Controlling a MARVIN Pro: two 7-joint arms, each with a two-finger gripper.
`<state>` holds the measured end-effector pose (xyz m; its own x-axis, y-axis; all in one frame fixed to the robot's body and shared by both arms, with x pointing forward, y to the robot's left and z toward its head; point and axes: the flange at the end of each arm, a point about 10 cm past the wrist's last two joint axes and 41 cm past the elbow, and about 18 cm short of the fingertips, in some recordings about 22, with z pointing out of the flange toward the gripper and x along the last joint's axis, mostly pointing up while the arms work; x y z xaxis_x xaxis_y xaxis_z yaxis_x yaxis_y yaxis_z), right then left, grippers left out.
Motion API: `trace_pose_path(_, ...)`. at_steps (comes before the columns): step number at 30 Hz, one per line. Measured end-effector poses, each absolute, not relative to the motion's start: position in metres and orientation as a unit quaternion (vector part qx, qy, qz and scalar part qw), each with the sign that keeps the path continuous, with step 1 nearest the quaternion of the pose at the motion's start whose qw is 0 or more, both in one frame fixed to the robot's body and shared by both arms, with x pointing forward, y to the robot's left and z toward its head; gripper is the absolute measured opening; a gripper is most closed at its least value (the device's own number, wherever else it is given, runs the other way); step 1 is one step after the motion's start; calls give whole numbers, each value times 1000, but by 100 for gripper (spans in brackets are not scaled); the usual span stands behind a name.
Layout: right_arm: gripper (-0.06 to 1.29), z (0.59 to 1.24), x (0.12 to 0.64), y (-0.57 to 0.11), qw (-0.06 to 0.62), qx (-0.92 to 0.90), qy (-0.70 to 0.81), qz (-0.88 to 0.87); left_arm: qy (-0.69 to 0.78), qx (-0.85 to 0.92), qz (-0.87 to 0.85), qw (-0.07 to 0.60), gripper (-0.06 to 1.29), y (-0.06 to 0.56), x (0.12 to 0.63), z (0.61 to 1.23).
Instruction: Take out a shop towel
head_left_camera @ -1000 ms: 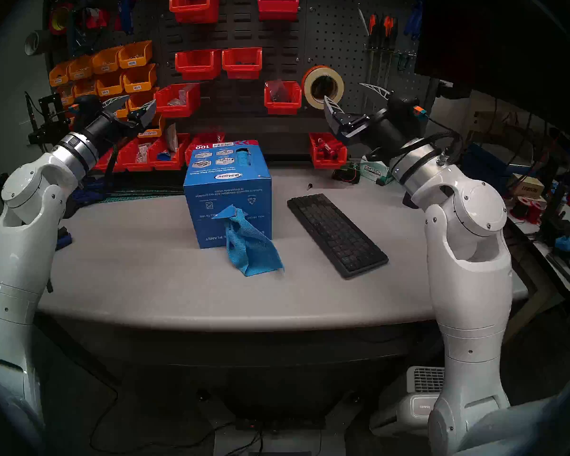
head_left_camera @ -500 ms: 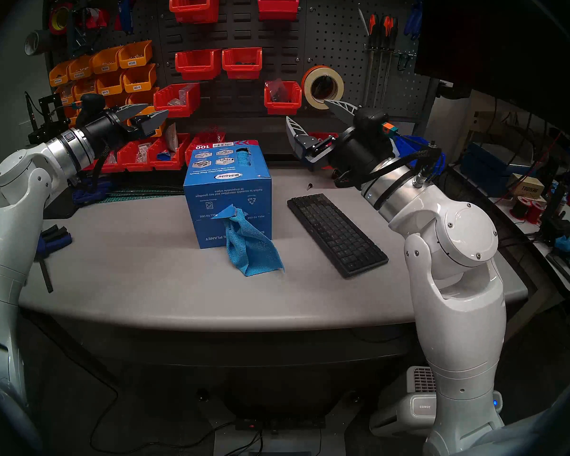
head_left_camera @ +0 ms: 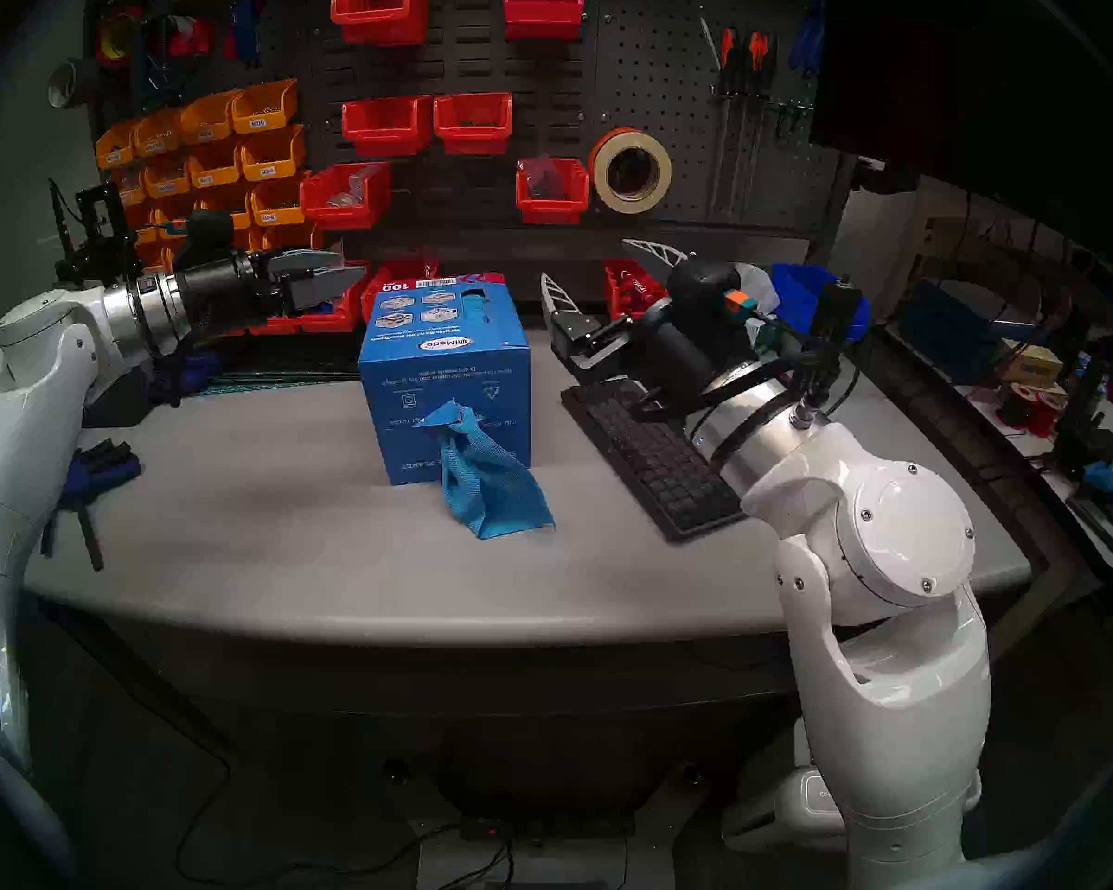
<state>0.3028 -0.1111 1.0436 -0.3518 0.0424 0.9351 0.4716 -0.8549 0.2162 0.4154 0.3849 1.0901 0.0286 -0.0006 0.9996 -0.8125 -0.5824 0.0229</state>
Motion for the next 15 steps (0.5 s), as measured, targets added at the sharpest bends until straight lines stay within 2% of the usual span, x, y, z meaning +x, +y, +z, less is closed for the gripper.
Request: trace_pose_path(15, 125, 1004, 280, -104, 132, -565, -216, -785, -404, 612, 595, 330, 123, 353, 394, 1076)
